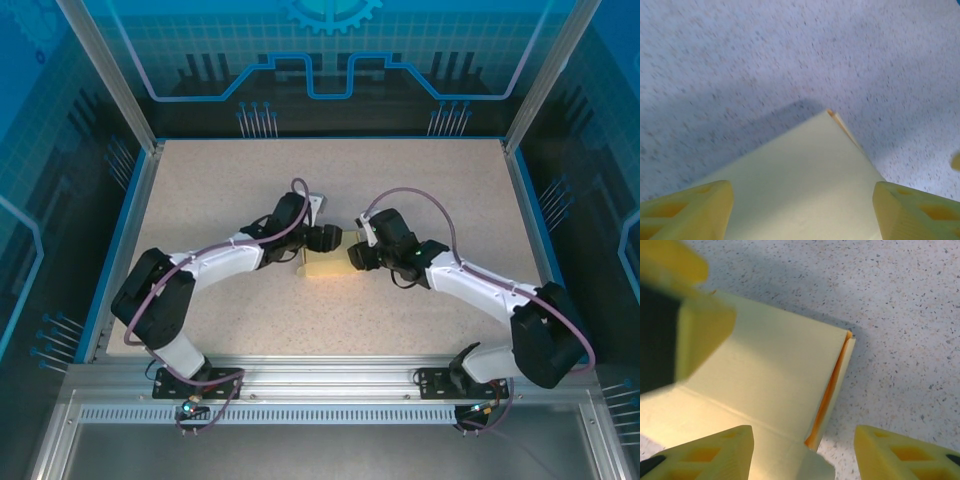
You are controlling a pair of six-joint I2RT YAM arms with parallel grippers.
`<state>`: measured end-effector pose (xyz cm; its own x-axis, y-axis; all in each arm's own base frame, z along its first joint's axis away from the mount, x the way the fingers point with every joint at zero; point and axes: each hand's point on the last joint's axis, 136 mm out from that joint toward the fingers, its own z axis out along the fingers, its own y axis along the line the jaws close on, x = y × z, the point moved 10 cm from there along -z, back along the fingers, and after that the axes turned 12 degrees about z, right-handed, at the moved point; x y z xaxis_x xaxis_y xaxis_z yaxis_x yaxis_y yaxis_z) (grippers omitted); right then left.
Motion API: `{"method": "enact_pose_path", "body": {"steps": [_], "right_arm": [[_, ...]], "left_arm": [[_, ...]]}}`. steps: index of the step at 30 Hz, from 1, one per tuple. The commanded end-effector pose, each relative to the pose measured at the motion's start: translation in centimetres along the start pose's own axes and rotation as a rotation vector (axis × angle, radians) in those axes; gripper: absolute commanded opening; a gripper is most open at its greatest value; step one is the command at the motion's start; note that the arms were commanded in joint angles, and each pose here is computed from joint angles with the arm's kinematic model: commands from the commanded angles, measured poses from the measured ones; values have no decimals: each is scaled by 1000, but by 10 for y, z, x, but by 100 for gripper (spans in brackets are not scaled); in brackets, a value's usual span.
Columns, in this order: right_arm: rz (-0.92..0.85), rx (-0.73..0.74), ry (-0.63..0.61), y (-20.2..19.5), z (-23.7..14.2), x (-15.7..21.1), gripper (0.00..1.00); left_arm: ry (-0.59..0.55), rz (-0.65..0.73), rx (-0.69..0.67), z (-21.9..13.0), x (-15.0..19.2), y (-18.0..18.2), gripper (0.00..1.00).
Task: Fold the paper box
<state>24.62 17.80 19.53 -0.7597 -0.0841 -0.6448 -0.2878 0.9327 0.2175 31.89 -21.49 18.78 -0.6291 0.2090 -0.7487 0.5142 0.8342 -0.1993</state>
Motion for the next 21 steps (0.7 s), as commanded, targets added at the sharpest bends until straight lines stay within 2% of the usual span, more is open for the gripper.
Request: {"method": "enact_pose_path", "body": {"steps": [1, 10, 21], "right_arm": [[-30, 40, 38, -4, -11, 14, 59], [-77, -132, 74, 15, -27, 27, 65], [-78, -115, 81, 18, -19, 26, 65]], "left_arm": [[10, 32, -8, 7, -12, 11, 76], [122, 4, 38, 39, -22, 43, 76], [273, -72, 219, 61, -7, 53, 76]]}}
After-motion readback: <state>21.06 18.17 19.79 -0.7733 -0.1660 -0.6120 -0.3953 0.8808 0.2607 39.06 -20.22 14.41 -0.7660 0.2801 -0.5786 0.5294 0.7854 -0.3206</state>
